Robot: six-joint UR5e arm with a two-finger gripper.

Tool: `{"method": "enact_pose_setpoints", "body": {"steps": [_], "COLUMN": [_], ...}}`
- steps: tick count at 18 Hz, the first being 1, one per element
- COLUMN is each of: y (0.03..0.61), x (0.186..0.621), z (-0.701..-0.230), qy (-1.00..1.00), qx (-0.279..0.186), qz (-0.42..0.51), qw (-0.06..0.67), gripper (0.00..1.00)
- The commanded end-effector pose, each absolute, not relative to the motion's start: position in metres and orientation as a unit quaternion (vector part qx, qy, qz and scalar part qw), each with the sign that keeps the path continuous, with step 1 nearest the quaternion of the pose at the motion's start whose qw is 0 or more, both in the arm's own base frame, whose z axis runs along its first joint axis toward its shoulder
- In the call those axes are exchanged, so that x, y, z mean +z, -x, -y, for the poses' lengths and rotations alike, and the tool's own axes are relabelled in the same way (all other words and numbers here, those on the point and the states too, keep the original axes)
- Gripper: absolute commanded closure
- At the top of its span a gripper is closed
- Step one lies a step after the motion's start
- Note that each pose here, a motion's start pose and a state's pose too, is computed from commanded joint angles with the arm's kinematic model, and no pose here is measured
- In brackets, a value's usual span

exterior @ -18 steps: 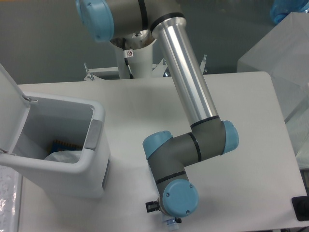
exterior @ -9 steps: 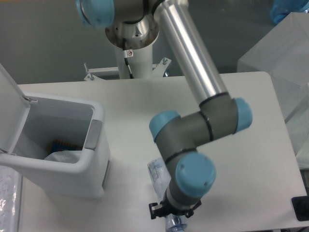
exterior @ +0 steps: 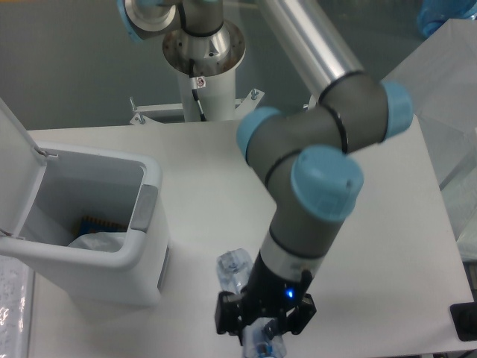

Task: Place the trash in the trash can
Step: 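Lift the clear water bottle and carry it over the bin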

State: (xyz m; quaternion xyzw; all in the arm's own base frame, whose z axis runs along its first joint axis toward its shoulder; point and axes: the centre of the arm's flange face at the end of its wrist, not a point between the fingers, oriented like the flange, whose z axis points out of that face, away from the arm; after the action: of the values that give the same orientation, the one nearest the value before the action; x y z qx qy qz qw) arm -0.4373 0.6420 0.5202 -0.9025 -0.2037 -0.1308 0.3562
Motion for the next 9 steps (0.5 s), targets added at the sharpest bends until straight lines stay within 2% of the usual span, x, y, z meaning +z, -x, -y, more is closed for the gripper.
{"method": "enact_pose_setpoints", "body": {"steps": [3,6,9], "y": [0.413,0.394,0.362], "x": [0.563,0.588,0.612], "z": [-0.636,-0.633,-0.63], "qy": [0.887,0.876,0.868], "qx": [-0.148,-0.169,-0.171], "qz": [0.171,0.148,0.118], "qw": [0.403,0.427,0.451], "gripper": [0.72,0.72,0.72]}}
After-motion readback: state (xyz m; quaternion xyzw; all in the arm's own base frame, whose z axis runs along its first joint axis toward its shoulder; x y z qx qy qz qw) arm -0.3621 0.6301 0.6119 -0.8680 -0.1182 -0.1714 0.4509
